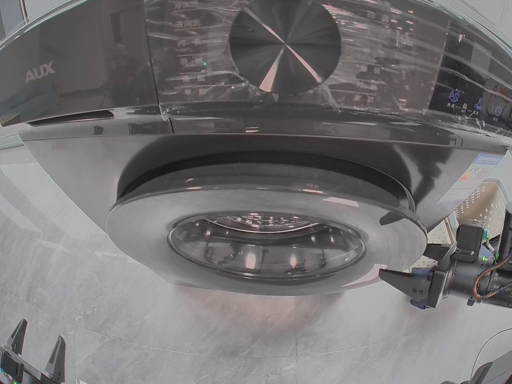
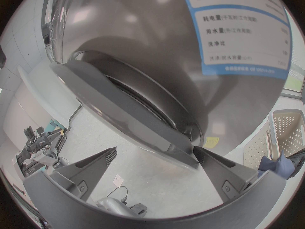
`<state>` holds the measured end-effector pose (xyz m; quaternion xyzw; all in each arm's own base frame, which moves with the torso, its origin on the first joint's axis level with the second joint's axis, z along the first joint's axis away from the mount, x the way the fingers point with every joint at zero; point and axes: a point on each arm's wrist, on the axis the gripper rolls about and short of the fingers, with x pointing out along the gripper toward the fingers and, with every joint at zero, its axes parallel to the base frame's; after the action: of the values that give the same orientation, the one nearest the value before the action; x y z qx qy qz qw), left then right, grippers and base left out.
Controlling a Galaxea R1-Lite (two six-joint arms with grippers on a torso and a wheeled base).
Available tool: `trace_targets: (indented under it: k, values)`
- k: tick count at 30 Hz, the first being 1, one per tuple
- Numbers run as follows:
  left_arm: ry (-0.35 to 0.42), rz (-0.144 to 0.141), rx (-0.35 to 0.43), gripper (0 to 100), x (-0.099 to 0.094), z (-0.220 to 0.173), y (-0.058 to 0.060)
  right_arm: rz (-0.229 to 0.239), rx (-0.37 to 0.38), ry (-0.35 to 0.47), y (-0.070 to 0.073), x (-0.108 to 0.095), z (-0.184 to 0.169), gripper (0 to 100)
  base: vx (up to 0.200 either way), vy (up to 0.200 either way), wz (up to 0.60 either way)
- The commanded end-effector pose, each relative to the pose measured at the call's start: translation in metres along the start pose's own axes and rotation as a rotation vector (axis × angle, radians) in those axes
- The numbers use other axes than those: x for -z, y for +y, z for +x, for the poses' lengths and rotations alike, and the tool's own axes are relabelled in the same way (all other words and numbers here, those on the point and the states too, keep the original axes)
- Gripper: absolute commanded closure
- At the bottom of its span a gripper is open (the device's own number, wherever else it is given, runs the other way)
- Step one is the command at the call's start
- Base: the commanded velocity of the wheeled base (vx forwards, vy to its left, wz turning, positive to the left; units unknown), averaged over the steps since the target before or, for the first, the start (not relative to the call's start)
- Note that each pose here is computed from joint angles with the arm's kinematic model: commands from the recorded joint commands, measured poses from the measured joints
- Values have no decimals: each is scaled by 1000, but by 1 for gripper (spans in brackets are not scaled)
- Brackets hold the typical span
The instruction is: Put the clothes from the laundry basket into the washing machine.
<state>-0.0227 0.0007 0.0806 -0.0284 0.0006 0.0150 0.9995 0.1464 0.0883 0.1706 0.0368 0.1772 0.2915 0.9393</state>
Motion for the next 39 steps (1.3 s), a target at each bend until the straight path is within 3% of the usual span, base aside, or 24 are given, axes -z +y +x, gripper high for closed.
trace_targets:
  k: [1, 4, 9, 16, 24, 30, 39]
  values:
    - [5, 0, -1, 0, 5, 0, 0, -11, -37, -7, 5, 12, -21, 0, -200, 0, 0]
    - [5, 0, -1, 0, 5, 0, 0, -9, -31, -6, 4, 14, -23, 0, -200, 0, 0]
    - [5, 0, -1, 0, 5, 0, 0, -3, -13, -39, 2, -2, -15, 0, 0, 0, 0]
    - [5, 0, -1, 0, 5, 0, 0, 0, 2, -25, 0, -14, 7, 0, 0, 0, 0]
    - [5, -1, -1, 0, 5, 0, 0, 1, -8, 17, 0, -6, 9, 0, -125, 0, 0]
    - [6, -1, 1, 0, 5, 0, 0, -14, -50, -12, 7, 0, -10, 0, -33, 0, 0]
    - [5, 0, -1, 0, 5, 0, 0, 2, 2, -30, -2, -17, 9, 0, -44, 0, 0]
